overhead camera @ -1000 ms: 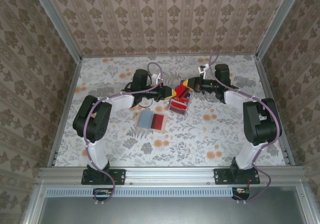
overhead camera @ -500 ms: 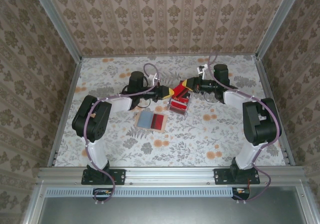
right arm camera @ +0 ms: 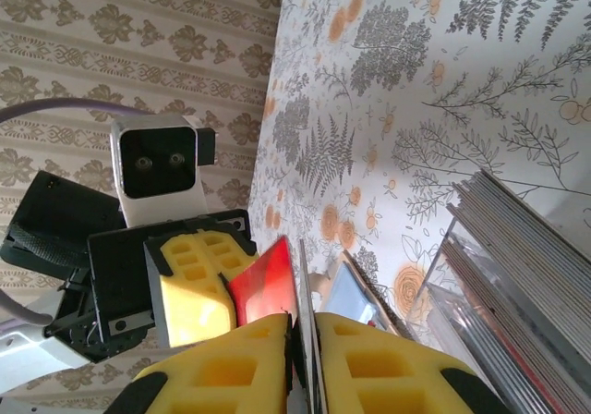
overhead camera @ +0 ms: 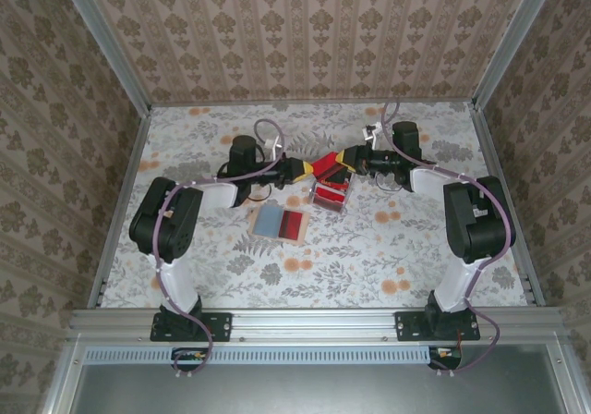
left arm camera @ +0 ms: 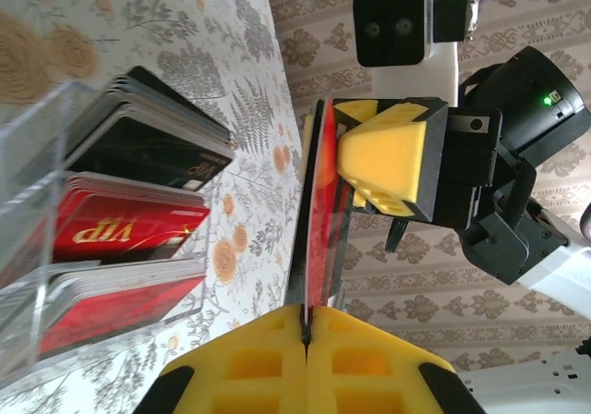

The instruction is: Put the credit cards into the card holder

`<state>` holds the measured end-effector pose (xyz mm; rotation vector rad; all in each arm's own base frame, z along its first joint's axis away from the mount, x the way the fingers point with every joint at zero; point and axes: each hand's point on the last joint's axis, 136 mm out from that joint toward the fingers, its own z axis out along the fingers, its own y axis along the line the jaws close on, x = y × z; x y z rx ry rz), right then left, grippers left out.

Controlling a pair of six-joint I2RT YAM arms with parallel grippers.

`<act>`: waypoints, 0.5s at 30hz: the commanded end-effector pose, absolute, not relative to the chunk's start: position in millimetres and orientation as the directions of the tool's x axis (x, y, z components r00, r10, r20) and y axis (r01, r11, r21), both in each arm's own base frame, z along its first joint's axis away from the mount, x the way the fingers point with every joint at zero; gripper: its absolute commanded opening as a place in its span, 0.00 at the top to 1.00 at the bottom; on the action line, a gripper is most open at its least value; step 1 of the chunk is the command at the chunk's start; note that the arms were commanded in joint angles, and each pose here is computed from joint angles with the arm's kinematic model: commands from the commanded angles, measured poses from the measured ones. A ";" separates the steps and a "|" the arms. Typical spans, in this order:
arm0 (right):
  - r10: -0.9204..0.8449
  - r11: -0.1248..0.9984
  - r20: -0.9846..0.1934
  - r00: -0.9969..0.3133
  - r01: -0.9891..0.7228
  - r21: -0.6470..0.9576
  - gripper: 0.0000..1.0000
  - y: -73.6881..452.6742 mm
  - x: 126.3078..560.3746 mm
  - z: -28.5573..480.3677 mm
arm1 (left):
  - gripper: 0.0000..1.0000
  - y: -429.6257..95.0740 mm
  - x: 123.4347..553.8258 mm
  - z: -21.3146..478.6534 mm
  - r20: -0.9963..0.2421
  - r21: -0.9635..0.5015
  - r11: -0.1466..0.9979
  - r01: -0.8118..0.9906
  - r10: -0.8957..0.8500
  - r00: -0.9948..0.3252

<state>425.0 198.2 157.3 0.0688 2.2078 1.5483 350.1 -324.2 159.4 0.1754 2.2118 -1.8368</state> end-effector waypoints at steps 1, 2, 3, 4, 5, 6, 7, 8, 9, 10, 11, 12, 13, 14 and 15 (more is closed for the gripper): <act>0.310 0.401 -0.332 -0.891 -0.194 0.895 0.83 187.3 436.0 152.9 | 1.00 -308.8 355.1 178.6 -0.328 -0.935 0.181 0.304 -0.122 -0.937; 0.308 0.408 -0.332 -0.892 -0.191 0.893 0.83 186.6 436.6 150.7 | 1.00 -305.9 355.0 178.3 -0.329 -0.935 0.185 0.304 -0.125 -0.936; 0.306 0.416 -0.335 -0.891 -0.191 0.889 0.83 186.1 437.4 149.6 | 1.00 -303.6 354.3 177.7 -0.329 -0.934 0.188 0.303 -0.128 -0.936; 0.303 0.420 -0.335 -0.892 -0.191 0.887 0.83 186.0 437.7 148.0 | 1.00 -301.4 354.6 177.6 -0.331 -0.934 0.191 0.303 -0.132 -0.934; 0.302 0.423 -0.337 -0.892 -0.192 0.885 0.83 185.9 438.5 146.9 | 1.00 -299.8 354.7 177.7 -0.332 -0.933 0.193 0.304 -0.136 -0.933; 0.303 0.427 -0.339 -0.891 -0.191 0.884 0.83 185.6 439.2 146.0 | 1.00 -298.8 354.3 177.3 -0.332 -0.933 0.195 0.303 -0.137 -0.933; 0.305 0.432 -0.346 -0.887 -0.195 0.881 0.83 185.1 440.4 146.0 | 1.00 -298.0 354.5 177.1 -0.332 -0.933 0.197 0.302 -0.138 -0.933; 0.306 0.438 -0.354 -0.884 -0.199 0.877 0.83 184.5 441.8 145.7 | 1.00 -298.2 354.4 176.8 -0.332 -0.933 0.197 0.303 -0.137 -0.933; 0.306 0.445 -0.364 -0.880 -0.206 0.872 0.84 183.9 443.1 145.7 | 1.00 -298.1 354.6 176.5 -0.332 -0.932 0.199 0.303 -0.138 -0.933; 0.302 0.451 -0.379 -0.875 -0.219 0.865 0.86 184.2 444.3 146.3 | 1.00 -297.9 354.9 175.6 -0.331 -0.932 0.200 0.301 -0.138 -0.934; 0.295 0.460 -0.402 -0.867 -0.240 0.855 0.87 185.0 445.7 148.7 | 1.00 -298.2 355.0 176.3 -0.333 -0.932 0.200 0.303 -0.137 -0.933; 0.291 0.476 -0.428 -0.856 -0.259 0.841 0.88 184.3 447.6 149.9 | 1.00 -297.7 355.6 175.9 -0.331 -0.932 0.201 0.301 -0.139 -0.933; 0.281 0.485 -0.452 -0.846 -0.282 0.828 0.89 185.5 448.7 152.3 | 1.00 -298.2 355.3 176.4 -0.332 -0.932 0.200 0.302 -0.138 -0.933; 0.269 0.499 -0.484 -0.833 -0.309 0.810 0.90 186.0 449.8 154.3 | 1.00 -297.9 355.5 176.1 -0.332 -0.932 0.201 0.301 -0.139 -0.933; 0.262 0.512 -0.510 -0.819 -0.330 0.793 0.90 186.2 450.9 155.9 | 1.00 -298.1 355.5 175.9 -0.330 -0.932 0.202 0.300 -0.138 -0.934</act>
